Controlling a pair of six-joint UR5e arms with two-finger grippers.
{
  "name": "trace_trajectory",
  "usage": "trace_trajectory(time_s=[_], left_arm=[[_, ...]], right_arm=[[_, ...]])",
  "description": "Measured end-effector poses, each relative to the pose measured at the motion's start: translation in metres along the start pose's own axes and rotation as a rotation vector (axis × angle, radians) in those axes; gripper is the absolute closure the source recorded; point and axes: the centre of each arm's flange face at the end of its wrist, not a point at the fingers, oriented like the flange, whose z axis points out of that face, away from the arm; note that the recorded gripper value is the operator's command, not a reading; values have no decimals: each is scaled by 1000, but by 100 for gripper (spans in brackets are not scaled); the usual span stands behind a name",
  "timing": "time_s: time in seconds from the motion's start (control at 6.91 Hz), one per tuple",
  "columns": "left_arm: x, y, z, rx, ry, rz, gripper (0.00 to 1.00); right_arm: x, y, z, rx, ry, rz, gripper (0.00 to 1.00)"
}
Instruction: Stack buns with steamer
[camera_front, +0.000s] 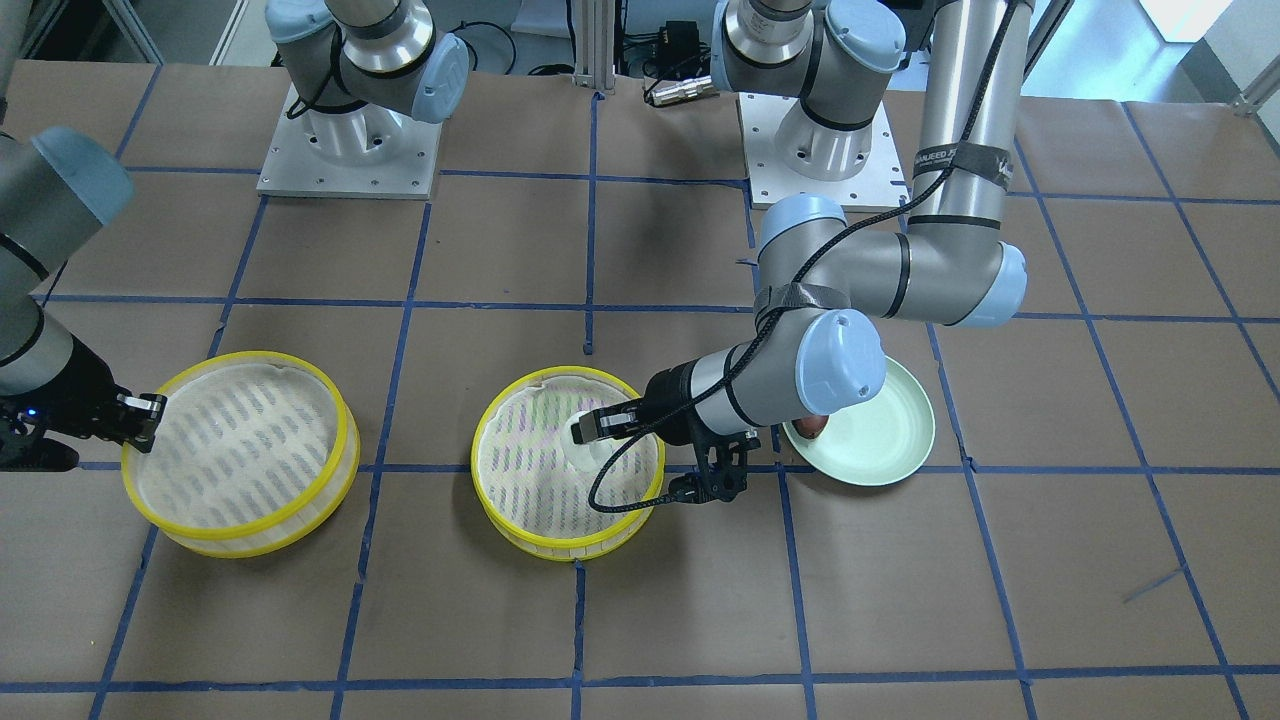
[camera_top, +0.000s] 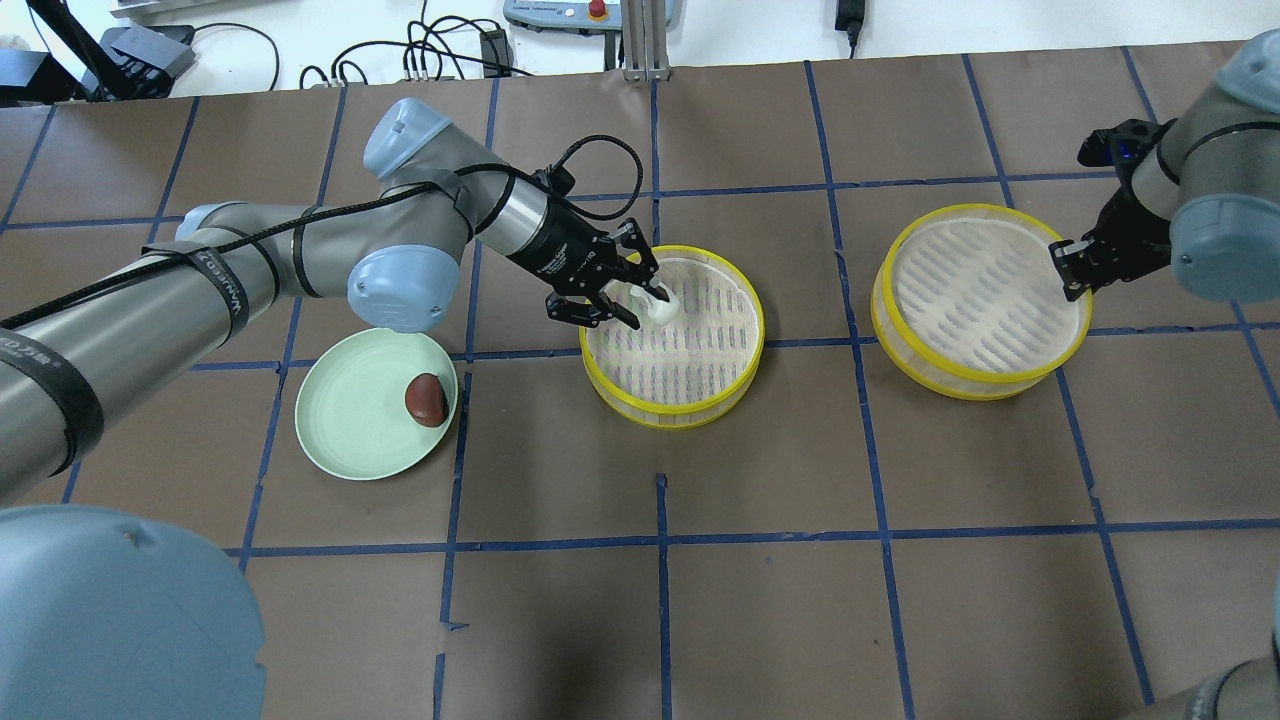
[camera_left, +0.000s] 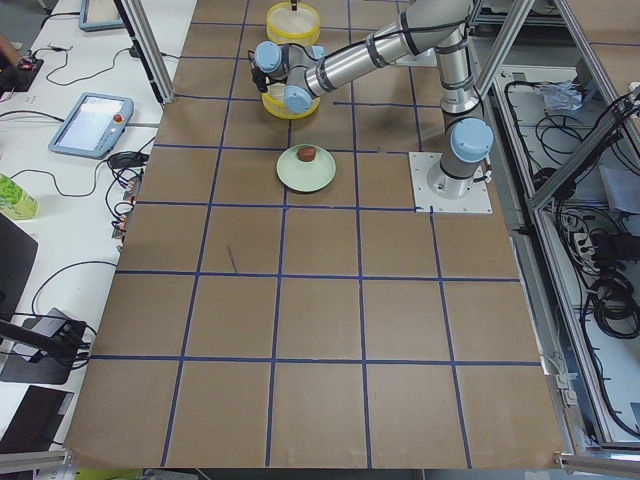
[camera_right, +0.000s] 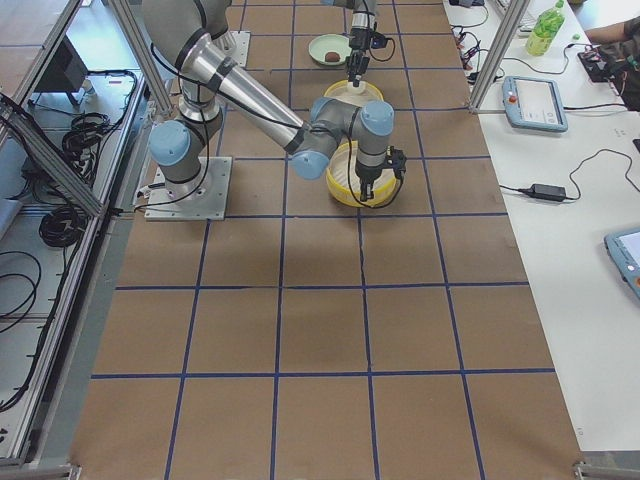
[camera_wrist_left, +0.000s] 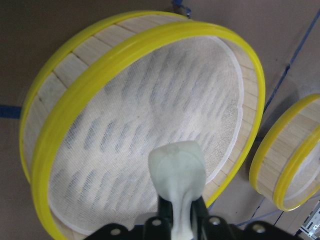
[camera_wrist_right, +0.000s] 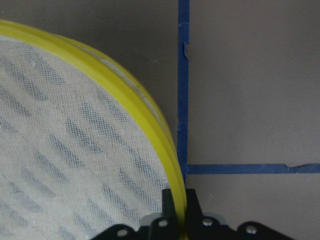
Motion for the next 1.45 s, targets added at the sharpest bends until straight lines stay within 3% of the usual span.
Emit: trace_trajectory(time_s=[0.58, 0.72, 1.01, 1.3, 1.45], left_arm=[[2, 1, -3, 11, -5, 8, 0], [1, 3, -11, 46, -53, 31, 0], [-26, 7, -40, 131, -330, 146, 0], [-80, 0, -77, 72, -636, 313, 0], [-108, -2, -84, 15, -749, 361, 0]], right_arm=[[-38, 0, -46, 23, -7, 18, 96], [-57, 0, -55, 29, -8, 53, 96], [-133, 0, -73, 38, -13, 148, 96], [-232, 12, -81, 32, -22, 249, 96], [-275, 20, -79, 27, -26, 281, 96]])
